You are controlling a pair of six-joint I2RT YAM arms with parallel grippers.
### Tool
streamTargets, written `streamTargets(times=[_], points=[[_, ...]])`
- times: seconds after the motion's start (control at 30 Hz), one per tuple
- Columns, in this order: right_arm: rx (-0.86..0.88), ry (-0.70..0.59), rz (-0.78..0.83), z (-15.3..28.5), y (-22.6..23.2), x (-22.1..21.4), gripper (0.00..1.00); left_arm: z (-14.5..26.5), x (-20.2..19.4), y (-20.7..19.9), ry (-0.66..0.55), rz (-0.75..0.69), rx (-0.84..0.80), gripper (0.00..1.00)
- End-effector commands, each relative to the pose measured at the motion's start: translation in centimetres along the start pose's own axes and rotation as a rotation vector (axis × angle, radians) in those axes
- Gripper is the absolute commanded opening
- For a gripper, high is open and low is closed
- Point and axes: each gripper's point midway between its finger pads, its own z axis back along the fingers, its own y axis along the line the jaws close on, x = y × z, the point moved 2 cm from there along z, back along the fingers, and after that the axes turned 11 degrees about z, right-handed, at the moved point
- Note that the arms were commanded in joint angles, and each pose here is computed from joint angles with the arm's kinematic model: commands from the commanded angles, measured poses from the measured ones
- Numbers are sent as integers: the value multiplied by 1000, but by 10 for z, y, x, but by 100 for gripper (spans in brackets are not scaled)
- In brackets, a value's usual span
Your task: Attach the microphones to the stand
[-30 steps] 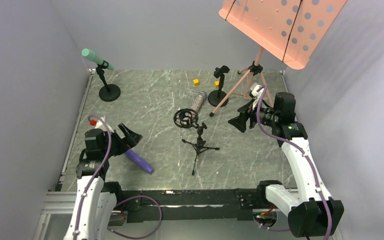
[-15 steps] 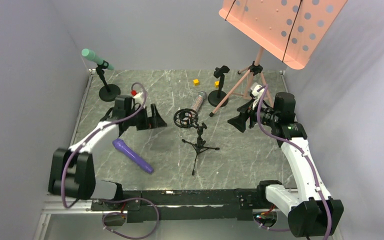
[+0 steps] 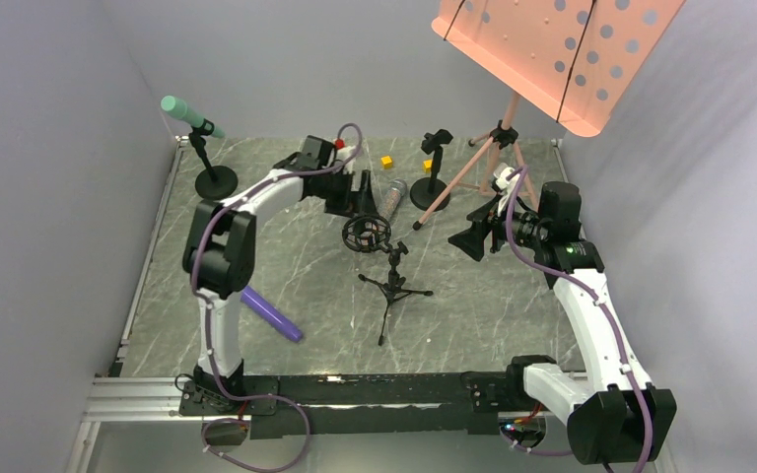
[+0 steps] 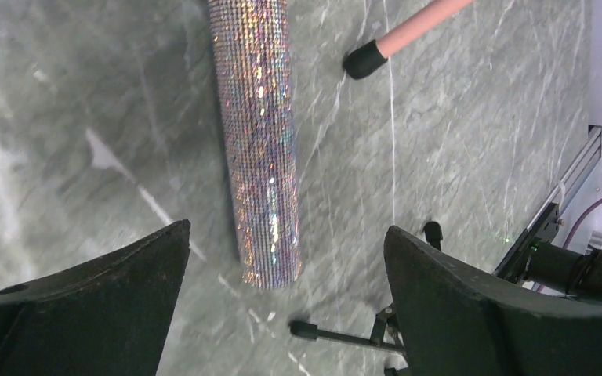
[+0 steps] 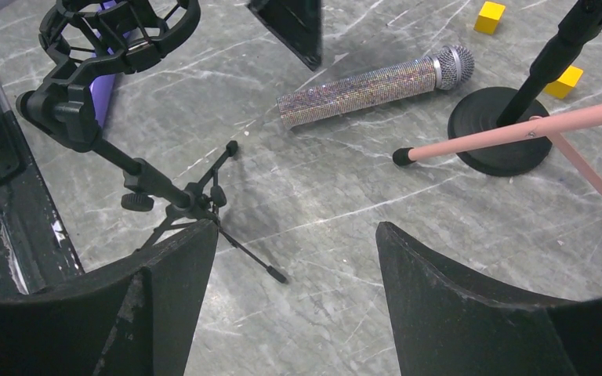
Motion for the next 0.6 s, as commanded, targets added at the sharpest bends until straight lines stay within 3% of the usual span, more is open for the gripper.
streamTargets(times=[0.0, 0.33, 0.47, 0.57], points=[[2, -29, 26, 1, -3, 8, 80, -21, 8, -11, 55, -39, 39, 95], [-1, -23, 25, 1, -4, 7, 80, -67, 15, -1, 65, -104, 259, 90], [0, -21, 22, 0, -5, 6, 80, -76, 16, 12, 54, -106, 358, 76], [-5, -16, 21, 0, -6, 5, 80, -81, 12, 18, 68, -125, 414, 72]])
